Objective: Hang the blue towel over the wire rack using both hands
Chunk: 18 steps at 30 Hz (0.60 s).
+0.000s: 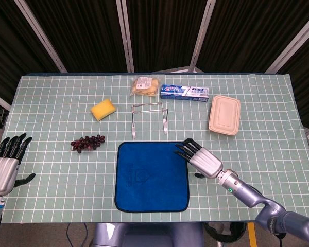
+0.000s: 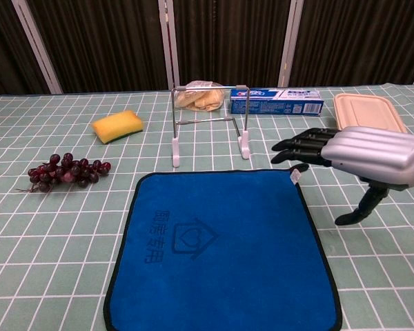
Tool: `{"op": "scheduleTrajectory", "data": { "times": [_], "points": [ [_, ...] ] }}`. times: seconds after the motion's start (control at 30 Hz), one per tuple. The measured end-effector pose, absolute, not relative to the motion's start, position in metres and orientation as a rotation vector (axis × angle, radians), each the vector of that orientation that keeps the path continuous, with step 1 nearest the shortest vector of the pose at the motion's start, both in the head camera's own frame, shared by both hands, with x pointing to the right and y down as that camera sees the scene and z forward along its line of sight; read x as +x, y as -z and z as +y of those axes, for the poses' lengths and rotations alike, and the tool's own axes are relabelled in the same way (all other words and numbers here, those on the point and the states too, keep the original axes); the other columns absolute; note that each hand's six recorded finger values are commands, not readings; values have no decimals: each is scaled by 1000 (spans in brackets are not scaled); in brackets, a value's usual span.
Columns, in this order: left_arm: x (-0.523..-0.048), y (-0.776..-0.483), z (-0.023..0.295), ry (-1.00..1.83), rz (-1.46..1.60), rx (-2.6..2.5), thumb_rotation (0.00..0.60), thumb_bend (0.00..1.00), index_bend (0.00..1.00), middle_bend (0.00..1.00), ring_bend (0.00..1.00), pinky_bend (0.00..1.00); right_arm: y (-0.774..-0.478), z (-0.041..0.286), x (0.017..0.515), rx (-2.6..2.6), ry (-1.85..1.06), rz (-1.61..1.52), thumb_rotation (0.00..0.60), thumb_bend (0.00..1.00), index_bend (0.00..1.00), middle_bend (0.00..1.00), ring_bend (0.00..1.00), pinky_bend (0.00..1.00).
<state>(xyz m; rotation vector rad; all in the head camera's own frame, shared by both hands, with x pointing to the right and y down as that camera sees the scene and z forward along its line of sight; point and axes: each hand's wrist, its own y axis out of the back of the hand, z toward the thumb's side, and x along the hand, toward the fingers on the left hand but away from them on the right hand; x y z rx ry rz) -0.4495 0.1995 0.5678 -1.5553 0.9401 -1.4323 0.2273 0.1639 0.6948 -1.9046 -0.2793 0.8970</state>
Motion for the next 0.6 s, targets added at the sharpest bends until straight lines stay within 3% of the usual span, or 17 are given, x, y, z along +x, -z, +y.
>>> {"op": "scheduleTrajectory", "data": {
  "times": [0.6],
  "points": [
    [-455, -573, 199, 1463, 937, -1541, 600, 0, 0, 0, 0, 0, -725, 178, 201, -1889, -824, -135, 600, 95, 141, 0, 0, 0]
  ]
}}
